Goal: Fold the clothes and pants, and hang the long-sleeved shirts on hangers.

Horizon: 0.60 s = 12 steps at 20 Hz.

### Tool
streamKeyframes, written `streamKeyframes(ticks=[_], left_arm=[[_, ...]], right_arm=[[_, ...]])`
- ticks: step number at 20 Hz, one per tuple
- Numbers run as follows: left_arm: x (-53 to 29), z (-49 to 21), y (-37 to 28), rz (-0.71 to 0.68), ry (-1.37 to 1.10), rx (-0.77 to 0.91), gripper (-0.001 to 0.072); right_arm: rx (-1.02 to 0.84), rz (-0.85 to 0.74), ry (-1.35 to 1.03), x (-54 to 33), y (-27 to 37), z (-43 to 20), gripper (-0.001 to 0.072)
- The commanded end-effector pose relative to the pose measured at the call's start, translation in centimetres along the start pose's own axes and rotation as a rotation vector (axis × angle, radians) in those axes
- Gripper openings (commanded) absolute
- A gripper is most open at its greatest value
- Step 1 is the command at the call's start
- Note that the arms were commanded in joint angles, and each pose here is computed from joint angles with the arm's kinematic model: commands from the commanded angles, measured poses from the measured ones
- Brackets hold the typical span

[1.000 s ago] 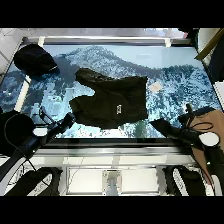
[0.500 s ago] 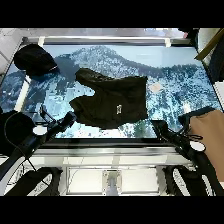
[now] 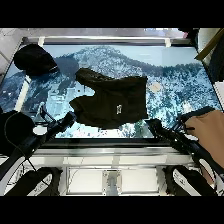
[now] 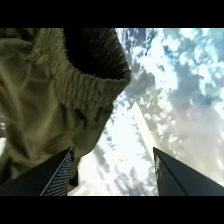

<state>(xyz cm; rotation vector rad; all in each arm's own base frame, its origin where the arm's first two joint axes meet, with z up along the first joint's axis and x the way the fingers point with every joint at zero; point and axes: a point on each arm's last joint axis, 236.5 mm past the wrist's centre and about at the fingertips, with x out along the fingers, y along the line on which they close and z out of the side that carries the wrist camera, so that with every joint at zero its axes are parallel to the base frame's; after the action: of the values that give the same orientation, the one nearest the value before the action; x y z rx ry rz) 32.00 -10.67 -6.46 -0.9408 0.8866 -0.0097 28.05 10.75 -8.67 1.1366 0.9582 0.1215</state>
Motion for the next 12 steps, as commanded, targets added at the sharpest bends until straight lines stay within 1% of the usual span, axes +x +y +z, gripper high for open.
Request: streamKeyframes(ticks=[1, 5, 6, 7, 12], left_arm=[[0.0, 0.0, 0.0, 0.000, -0.001, 0.000, 0.0011], [0.0, 0.0, 0.0, -0.001, 0.000, 0.000, 0.0011], [0.0, 0.0, 0.0, -0.001, 0.000, 0.000, 0.0011], [0.0, 0.0, 0.0, -0.001, 0.000, 0.000, 0.0011], [0.0, 0.0, 0.0, -0.001, 0.000, 0.000, 0.0012]], right_arm=[[-0.037, -0.016, 0.007, 1.7, 0.5, 0.0, 0.0545], [-0.077, -0.066, -0.039, 3.1, 1.1, 1.9, 0.0538], [-0.063, -0.073, -0.049, 3.3, 1.1, 2.4, 0.0474], [-0.050, -0.079, -0.061, 3.4, 1.0, 2.8, 0.0450], [-0.023, -0.085, -0.013, 4.3, 0.4, 1.9, 0.0449]])
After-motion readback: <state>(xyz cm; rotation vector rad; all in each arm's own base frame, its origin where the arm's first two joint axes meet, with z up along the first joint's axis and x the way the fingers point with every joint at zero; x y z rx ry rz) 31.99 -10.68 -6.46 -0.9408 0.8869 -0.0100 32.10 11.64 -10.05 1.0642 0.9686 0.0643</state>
